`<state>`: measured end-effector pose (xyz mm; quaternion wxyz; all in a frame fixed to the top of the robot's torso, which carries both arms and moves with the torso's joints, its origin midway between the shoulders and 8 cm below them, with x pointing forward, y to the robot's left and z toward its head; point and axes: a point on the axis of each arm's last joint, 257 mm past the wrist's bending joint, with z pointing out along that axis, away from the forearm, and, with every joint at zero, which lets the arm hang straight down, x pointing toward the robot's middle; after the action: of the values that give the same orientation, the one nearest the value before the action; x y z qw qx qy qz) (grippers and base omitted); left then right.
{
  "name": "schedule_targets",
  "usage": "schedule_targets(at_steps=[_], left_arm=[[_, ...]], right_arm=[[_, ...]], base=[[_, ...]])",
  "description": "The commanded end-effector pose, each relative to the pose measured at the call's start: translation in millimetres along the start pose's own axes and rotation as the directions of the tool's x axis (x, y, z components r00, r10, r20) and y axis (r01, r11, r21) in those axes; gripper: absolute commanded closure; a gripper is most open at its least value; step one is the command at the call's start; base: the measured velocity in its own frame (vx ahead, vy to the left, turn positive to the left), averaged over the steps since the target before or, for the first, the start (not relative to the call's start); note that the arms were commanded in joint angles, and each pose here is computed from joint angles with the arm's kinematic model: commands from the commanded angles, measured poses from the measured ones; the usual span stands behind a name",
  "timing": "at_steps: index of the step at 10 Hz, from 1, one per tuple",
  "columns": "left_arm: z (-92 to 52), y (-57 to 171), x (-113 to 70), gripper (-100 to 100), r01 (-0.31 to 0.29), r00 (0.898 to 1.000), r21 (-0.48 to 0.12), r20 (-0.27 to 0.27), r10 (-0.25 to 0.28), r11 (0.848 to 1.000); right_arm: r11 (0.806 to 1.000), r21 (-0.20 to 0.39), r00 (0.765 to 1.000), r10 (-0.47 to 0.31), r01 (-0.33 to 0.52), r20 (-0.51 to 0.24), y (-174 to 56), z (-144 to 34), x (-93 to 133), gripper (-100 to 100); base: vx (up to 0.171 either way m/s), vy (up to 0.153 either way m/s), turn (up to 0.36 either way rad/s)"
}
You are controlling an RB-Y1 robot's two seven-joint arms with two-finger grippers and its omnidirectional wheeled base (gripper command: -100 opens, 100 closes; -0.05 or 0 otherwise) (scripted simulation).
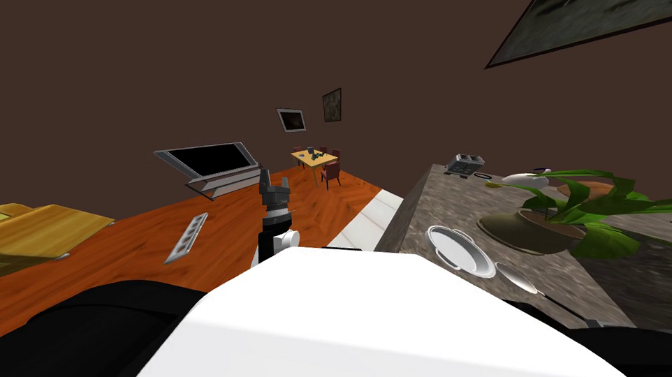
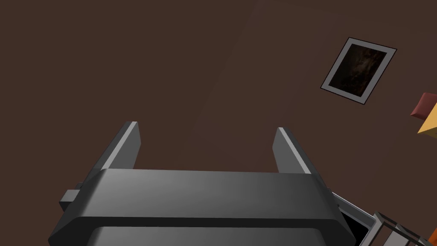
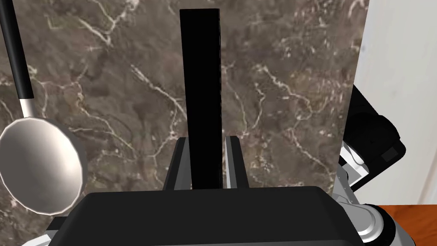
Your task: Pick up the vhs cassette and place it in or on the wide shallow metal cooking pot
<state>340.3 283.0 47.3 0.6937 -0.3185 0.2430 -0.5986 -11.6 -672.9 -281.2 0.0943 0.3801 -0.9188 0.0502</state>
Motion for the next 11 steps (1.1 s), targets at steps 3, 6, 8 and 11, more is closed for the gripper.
schedule_targets(at_steps=[3, 6, 8, 11], left_arm=[[0.0, 0, 0.0, 0, 0.000, 1.000, 0.000, 0.000, 0.000, 1.000], [0.0, 0, 0.0, 0, 0.000, 1.000, 0.000, 0.000, 0.000, 1.000], [0.0, 0, 0.0, 0, 0.000, 1.000, 0.000, 0.000, 0.000, 1.000], [0.0, 0, 0.0, 0, 0.000, 1.000, 0.000, 0.000, 0.000, 1.000]], right_arm=[[1.000, 0.002, 1.000, -0.007, 0.007, -0.001, -6, -8.5, -4, 100], [1.000, 0.006, 1.000, -0.013, 0.013, -0.003, -11, -15.9, -7, 100], [1.000, 0.020, 1.000, -0.017, 0.017, 0.012, -25, -28.3, -20, 100], [0.999, 0.038, 0.999, -0.025, 0.024, 0.033, -44, -48.5, -40, 100]], base=[[0.001, 0.002, -0.018], [-0.006, 0.008, -0.039], [0.003, 0.013, -0.032], [0.006, 0.058, -0.045]])
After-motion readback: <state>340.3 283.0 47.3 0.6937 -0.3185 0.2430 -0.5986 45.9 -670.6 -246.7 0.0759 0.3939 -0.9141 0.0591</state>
